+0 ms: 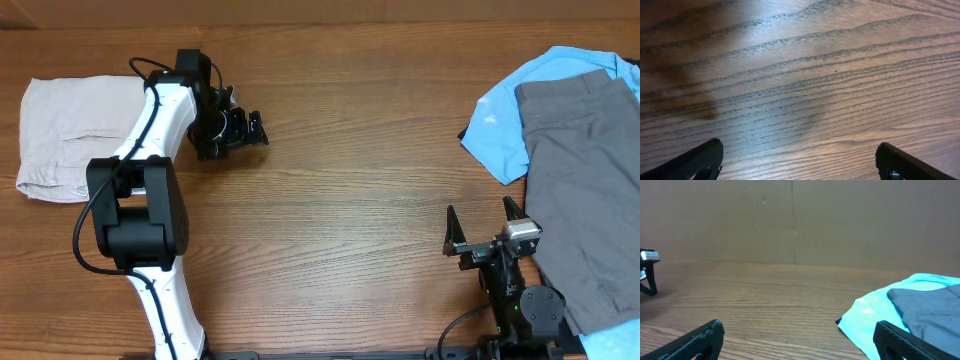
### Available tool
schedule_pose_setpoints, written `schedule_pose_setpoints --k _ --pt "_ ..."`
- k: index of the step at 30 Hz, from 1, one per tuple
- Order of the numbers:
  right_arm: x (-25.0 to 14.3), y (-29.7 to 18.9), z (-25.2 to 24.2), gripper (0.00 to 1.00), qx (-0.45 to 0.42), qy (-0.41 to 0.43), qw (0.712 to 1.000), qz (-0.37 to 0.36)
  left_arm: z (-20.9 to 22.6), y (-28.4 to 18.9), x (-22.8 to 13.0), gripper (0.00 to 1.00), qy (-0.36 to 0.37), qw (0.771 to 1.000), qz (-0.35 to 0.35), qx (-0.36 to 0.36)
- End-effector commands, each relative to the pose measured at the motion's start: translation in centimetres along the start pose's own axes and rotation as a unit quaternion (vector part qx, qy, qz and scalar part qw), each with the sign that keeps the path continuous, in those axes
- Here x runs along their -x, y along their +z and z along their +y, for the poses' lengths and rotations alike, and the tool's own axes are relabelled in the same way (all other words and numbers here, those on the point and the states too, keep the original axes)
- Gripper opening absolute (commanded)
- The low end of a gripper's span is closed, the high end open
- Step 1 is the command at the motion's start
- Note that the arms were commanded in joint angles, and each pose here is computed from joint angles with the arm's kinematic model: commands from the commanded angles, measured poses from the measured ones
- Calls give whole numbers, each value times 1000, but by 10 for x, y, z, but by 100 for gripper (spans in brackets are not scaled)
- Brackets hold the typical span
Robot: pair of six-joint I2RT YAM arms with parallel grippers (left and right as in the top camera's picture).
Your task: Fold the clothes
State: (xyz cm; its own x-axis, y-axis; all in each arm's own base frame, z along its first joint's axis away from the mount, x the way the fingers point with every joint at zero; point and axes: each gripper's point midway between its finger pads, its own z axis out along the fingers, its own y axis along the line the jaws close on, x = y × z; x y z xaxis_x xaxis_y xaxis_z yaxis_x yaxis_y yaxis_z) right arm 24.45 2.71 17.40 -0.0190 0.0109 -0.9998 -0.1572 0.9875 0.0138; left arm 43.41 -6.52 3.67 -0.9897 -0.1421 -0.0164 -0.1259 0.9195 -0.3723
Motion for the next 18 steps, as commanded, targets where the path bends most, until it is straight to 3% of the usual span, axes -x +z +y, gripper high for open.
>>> schedule_pose_setpoints --k 1,18 --pt "-2 0 -3 100 -8 3 1000 -2 -3 1 3 100 -7 1000 -1 -5" --pt "-2 0 -3 100 -8 3 1000 -2 -2 2 3 100 -7 1000 -1 -4"
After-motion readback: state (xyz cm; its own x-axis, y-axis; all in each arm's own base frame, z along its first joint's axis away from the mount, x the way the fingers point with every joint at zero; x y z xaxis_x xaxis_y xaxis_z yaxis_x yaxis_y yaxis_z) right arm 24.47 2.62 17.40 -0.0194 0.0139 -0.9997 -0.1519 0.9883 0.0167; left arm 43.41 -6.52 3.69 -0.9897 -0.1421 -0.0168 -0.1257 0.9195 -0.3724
